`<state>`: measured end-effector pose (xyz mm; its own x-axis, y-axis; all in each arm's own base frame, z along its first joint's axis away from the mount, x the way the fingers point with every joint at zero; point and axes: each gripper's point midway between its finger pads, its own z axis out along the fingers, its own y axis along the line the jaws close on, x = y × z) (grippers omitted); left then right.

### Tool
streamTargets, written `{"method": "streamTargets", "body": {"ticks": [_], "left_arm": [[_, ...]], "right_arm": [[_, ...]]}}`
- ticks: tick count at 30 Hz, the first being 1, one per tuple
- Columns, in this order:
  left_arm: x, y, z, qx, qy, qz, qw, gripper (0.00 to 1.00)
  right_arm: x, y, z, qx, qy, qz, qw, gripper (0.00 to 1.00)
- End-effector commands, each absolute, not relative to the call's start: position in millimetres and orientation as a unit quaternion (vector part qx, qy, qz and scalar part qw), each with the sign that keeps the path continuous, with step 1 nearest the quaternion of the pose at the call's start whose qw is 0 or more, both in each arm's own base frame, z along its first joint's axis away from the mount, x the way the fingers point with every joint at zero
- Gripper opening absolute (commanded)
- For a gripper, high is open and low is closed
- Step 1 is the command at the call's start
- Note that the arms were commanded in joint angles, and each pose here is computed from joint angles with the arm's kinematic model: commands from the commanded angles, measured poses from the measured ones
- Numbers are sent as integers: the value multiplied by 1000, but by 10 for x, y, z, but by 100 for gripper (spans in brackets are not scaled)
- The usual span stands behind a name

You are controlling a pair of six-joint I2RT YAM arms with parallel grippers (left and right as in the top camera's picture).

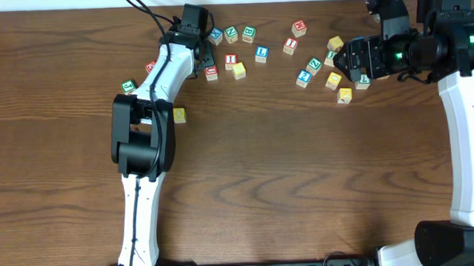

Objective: Spell out CORL
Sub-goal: 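Lower the left gripper and grasp the yellow C block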

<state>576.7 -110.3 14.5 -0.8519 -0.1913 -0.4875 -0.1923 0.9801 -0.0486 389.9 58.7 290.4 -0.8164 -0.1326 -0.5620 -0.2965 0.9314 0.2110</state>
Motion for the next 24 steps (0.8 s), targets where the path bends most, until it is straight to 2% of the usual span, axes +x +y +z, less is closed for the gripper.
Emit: {"method": "streamTargets", "body": {"ticks": [1,4,6,15,19,24], "left_arm": [[5756,-1078,25,-93,964,12,249,59],[5763,-1080,29,-93,964,11,250,45],[5763,-1080,29,-93,964,11,250,39],[5761,-1080,82,-93,963,10,252,35],[5778,-1084,252,-92,960,7,264,31],[5802,-1093,446,-91,956,2,279,31]], "right_arm": [[3889,638,2849,-123,942,152,273,98],[3891,638,2850,-123,942,152,273,98],[3896,638,2853,-123,941,152,274,99],[3898,638,2854,-124,941,152,275,99],[3898,637,2854,-123,941,152,275,99],[3905,638,2858,-124,941,152,276,99]]}}
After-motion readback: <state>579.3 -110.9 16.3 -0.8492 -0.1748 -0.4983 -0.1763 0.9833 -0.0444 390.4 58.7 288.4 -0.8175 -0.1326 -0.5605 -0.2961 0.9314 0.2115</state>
